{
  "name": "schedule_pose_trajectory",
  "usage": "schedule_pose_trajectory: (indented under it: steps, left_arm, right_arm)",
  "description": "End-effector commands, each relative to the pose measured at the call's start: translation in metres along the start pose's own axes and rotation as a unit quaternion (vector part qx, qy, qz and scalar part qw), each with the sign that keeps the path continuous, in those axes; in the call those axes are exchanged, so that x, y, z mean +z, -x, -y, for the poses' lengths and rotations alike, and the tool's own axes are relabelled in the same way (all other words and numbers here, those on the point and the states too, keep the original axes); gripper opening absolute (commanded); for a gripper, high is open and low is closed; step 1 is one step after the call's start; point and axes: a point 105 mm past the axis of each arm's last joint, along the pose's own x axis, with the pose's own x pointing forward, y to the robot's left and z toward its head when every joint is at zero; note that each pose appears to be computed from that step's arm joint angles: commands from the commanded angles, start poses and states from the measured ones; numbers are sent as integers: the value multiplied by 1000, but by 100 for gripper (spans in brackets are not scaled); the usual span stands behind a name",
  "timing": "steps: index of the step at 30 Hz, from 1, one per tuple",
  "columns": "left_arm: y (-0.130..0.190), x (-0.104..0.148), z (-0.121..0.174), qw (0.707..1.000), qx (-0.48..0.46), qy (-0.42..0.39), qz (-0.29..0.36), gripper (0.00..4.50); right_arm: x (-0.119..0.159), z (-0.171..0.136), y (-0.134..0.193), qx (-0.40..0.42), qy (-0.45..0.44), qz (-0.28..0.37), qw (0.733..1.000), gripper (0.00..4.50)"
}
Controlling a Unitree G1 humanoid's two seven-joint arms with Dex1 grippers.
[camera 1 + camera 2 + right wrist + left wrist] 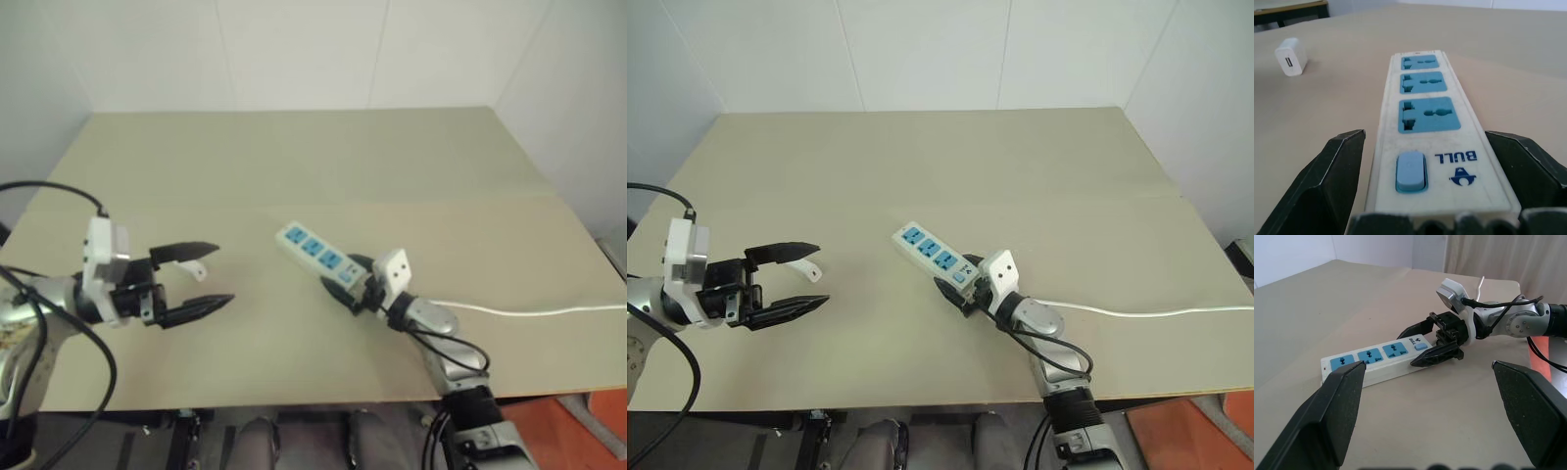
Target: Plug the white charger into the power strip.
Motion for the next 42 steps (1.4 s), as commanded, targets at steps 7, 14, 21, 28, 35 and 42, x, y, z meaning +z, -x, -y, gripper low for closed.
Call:
schedule_pose_trajectory:
  steps: [7,14,21,28,35,42]
  left_arm:
    - [3,10,0,1000,5,-29,7,450]
    - [3,10,0,999,5,-31,7,450]
    - [5,12,-1,999,4,-35,5,450]
    - [6,13,-2,999,2,-38,2,450]
    - [14,14,-10,999,4,-49,-16,450]
    - [29,13,-22,995,12,-73,-69,450]
  right_arm:
    - [-4,-5,2,13,0,-5,1000,447]
    - [-16,-3,2,14,-13,-21,1000,393]
    - [-20,-5,0,31,-17,-23,999,342]
    - [-4,-2,-6,70,0,8,998,342]
    - [17,-7,-1,179,27,29,983,342]
    - [21,-16,8,273,63,15,960,342]
